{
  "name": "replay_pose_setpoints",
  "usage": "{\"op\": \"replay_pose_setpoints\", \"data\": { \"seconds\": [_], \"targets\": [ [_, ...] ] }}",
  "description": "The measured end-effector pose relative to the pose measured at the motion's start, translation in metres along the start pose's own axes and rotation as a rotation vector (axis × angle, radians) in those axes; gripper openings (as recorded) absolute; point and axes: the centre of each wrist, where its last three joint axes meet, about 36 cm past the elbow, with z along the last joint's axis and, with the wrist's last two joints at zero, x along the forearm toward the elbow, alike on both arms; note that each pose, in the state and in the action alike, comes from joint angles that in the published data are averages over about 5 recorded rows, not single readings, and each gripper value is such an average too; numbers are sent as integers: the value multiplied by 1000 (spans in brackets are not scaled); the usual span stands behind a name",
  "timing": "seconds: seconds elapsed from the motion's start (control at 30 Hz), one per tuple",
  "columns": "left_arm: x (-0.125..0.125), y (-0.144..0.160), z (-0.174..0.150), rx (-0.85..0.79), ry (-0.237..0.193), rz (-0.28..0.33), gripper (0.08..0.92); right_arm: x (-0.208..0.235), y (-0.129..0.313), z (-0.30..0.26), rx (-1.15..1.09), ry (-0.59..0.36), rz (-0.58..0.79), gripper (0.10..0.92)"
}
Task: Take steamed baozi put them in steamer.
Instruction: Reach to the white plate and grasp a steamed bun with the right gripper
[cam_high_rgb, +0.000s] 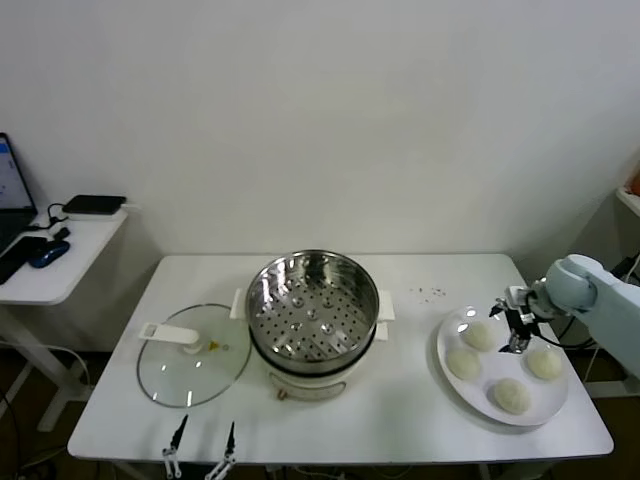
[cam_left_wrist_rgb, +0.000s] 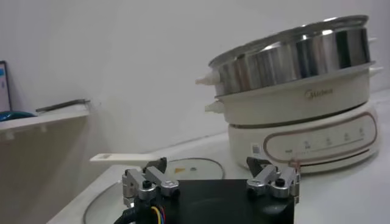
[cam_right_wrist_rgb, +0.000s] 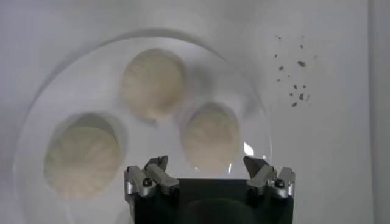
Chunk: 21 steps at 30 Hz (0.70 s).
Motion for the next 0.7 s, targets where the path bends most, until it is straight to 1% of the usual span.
{"op": "replay_pose_setpoints", "data": {
  "seconds": [0.3, 0.7],
  "targets": [
    [3, 0, 6, -18, 9, 8, 823, -20, -26, -12, 42, 16, -43, 823],
    [3, 1, 13, -43, 15, 29, 823, -34, -36, -20, 51, 27, -83, 823]
  ]
}}
